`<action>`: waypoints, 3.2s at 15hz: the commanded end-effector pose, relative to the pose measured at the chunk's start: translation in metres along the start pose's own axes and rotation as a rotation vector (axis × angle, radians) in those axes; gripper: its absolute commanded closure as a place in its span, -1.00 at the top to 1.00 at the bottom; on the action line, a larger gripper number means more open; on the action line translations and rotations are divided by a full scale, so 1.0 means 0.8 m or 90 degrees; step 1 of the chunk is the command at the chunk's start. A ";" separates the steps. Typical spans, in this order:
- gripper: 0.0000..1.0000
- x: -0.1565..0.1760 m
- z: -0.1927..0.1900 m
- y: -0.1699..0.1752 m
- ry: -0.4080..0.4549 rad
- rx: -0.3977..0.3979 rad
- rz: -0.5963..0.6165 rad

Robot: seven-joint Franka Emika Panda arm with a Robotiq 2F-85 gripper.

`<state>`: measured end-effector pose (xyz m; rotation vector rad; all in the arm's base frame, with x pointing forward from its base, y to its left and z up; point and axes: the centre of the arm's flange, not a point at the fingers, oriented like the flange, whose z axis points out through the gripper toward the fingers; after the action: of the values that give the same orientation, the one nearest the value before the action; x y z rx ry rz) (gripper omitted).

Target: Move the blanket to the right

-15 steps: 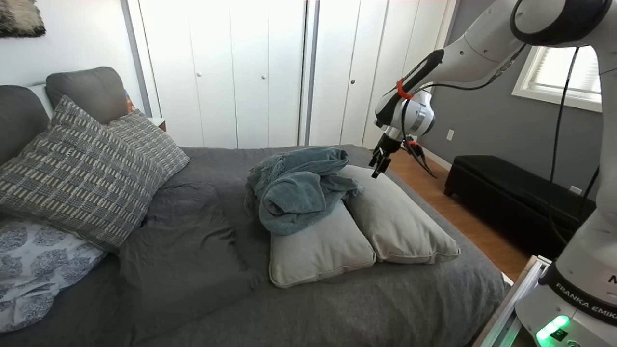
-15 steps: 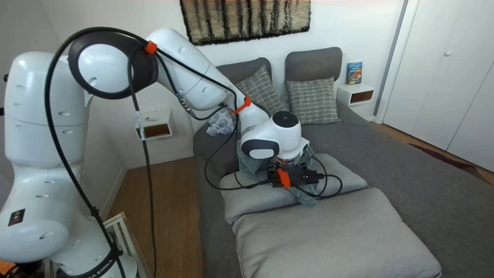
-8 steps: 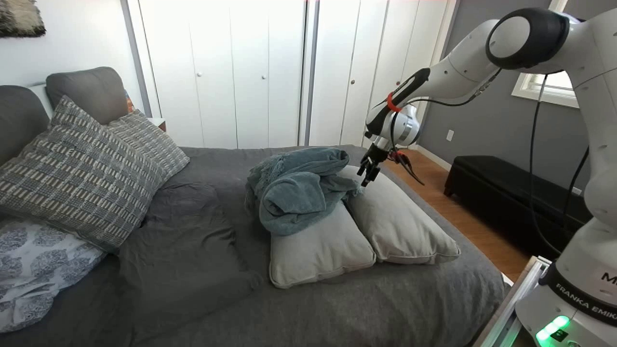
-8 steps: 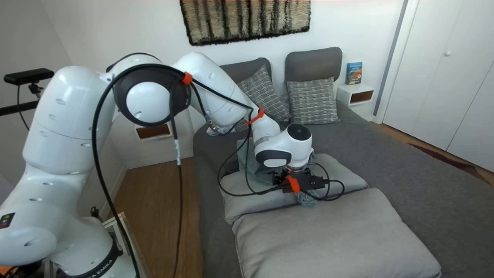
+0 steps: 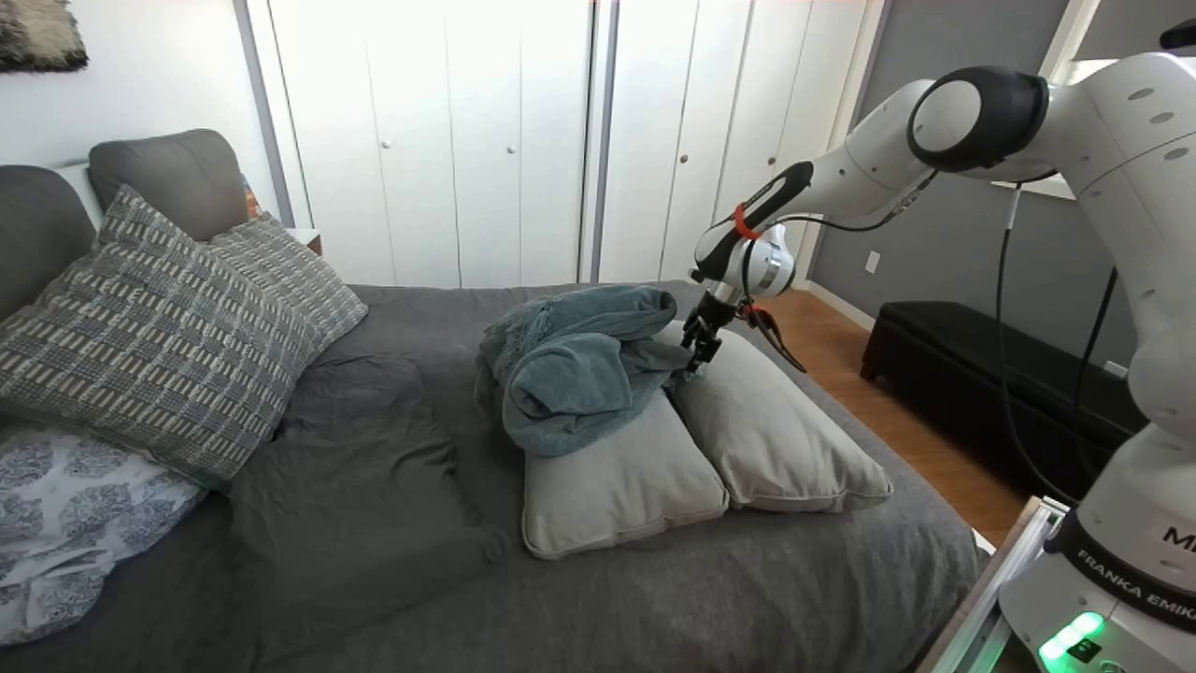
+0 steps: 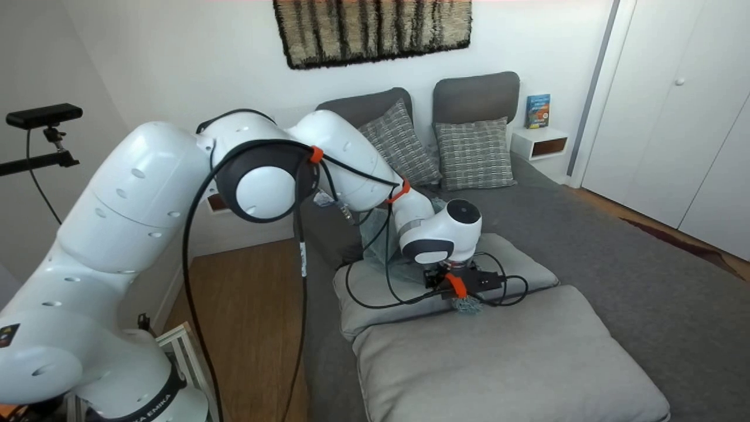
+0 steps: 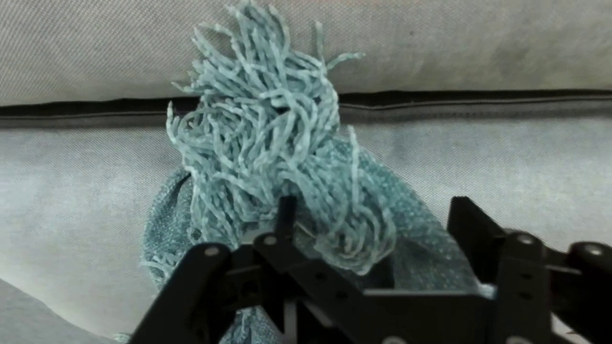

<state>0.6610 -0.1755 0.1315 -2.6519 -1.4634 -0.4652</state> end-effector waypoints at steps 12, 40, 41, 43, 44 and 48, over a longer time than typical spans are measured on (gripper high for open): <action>-1.00 0.011 -0.056 0.023 0.054 0.059 0.022; -0.98 -0.183 -0.516 -0.062 -0.040 -0.555 0.235; -0.98 -0.210 -0.512 -0.063 -0.044 -0.557 0.273; -0.98 -0.259 -0.501 -0.066 -0.048 -0.547 0.347; -0.93 -0.235 -0.490 -0.068 -0.041 -0.523 0.290; -0.93 -0.268 -0.477 -0.072 -0.050 -0.513 0.337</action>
<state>0.4204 -0.3993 0.4257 -3.5074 -0.5607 -1.0710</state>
